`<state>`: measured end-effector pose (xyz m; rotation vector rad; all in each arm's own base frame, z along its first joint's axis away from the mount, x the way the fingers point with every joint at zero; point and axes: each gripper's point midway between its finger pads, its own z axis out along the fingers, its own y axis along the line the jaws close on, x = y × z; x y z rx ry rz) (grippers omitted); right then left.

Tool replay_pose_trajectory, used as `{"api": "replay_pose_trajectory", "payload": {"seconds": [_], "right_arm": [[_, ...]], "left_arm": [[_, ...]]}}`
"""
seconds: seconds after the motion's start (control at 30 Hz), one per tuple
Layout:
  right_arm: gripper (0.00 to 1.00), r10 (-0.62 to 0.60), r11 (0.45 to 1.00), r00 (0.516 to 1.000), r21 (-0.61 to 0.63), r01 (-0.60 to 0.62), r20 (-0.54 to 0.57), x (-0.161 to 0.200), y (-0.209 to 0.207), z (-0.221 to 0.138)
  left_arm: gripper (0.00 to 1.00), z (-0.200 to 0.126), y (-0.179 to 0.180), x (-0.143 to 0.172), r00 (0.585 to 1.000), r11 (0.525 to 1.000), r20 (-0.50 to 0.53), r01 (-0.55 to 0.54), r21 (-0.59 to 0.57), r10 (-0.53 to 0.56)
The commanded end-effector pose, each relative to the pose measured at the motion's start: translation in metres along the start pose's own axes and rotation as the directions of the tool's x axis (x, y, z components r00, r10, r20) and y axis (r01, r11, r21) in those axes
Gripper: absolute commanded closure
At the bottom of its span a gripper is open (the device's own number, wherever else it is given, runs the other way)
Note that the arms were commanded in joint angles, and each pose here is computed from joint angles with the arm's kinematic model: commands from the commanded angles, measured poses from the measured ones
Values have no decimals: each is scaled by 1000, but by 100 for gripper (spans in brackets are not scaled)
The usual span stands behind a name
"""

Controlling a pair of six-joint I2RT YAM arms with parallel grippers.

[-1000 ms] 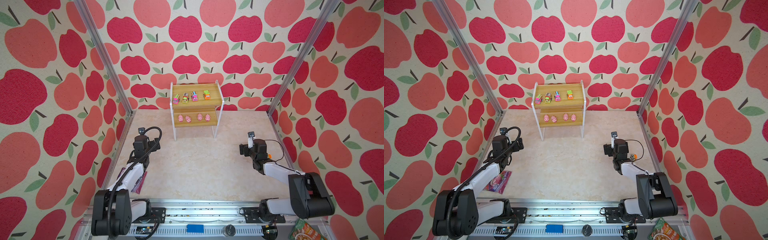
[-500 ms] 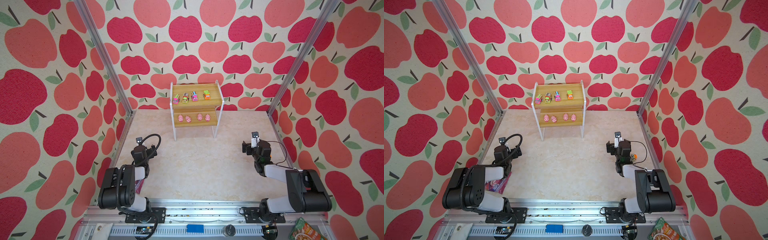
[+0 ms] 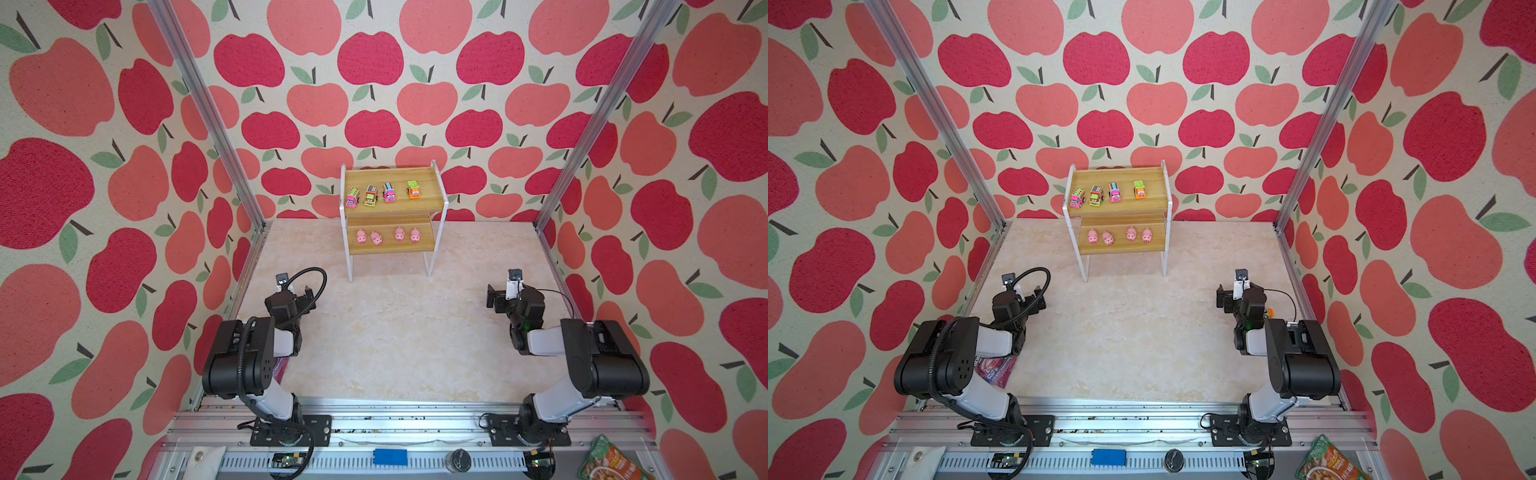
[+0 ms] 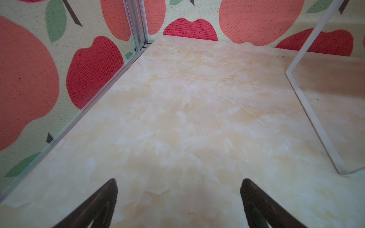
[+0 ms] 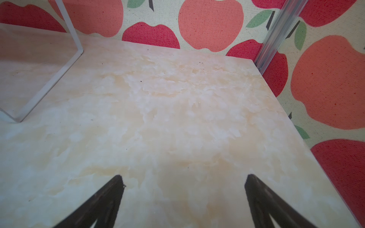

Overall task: Organize plastic toys on shelves
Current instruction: Reset both arms

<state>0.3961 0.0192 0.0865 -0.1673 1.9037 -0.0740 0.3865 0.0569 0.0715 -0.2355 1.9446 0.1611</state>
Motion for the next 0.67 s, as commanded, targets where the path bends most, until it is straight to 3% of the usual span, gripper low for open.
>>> {"api": "replay_pose_trajectory", "payload": {"seconds": [0.0, 0.63], "right_arm": [[1, 18, 1000, 1000, 7, -18, 18, -5, 0, 0], [1, 22, 1000, 999, -17, -21, 23, -5, 1, 0]], "left_arm": [[1, 2, 0, -13, 999, 1000, 46, -4, -9, 4], [1, 2, -1, -14, 999, 1000, 47, -6, -8, 6]]}}
